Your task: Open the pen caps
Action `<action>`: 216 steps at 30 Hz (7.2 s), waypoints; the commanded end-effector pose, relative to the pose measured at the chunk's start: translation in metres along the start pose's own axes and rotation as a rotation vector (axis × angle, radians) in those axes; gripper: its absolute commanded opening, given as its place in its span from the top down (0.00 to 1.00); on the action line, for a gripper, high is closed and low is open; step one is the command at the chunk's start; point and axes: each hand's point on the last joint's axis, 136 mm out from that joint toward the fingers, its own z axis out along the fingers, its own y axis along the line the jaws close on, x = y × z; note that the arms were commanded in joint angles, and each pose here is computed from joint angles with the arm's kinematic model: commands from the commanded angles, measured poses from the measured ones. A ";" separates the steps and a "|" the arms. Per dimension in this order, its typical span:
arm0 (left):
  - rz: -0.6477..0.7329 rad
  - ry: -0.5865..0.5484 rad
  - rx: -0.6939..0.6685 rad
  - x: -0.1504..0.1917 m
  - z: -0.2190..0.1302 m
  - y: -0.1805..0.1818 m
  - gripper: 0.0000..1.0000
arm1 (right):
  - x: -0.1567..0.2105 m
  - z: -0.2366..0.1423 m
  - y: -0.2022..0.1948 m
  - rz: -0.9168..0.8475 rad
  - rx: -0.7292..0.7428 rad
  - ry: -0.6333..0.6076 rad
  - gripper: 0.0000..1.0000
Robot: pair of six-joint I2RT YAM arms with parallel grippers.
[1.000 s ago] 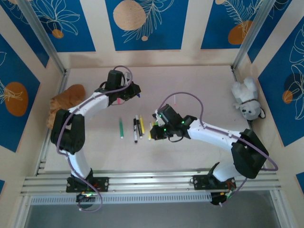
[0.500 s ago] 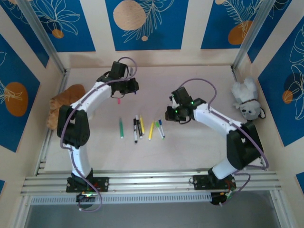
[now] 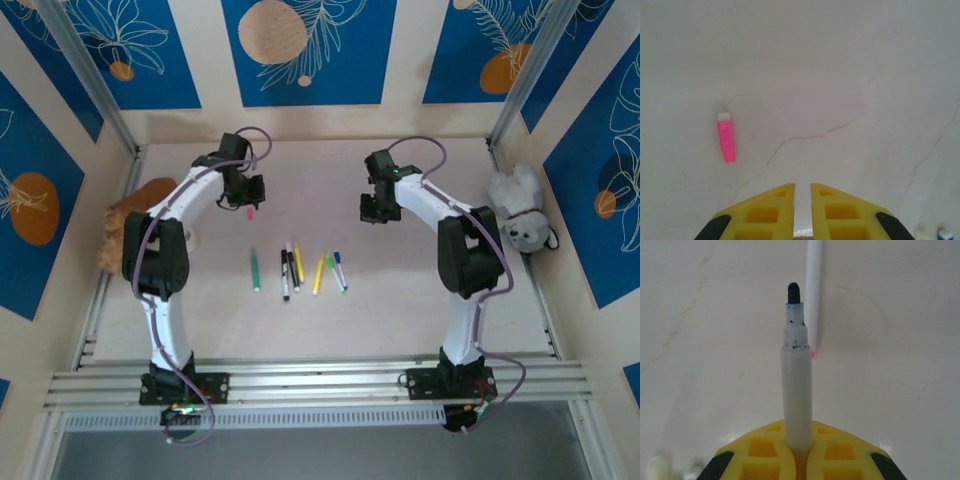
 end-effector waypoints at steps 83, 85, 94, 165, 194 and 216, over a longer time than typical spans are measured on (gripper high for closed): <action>-0.039 0.094 -0.321 -0.012 0.047 0.098 0.84 | 0.015 -0.078 0.014 -0.073 0.079 -0.105 0.67; -0.041 0.087 -0.316 -0.014 0.046 0.097 0.83 | 0.017 -0.079 0.016 -0.077 0.076 -0.106 0.67; -0.056 0.075 -0.282 -0.016 0.048 0.090 0.74 | 0.027 -0.088 0.021 -0.082 0.069 -0.118 0.67; 0.010 -0.092 0.446 0.077 -0.049 -0.118 0.05 | 0.152 -0.002 0.080 -0.224 0.020 0.112 0.73; -0.005 -0.069 0.455 0.084 -0.039 -0.115 0.06 | 0.186 0.035 0.062 -0.264 0.139 0.239 0.72; -0.014 -0.078 0.609 0.087 -0.060 -0.138 0.10 | 0.154 -0.021 0.074 -0.266 -0.002 0.076 1.00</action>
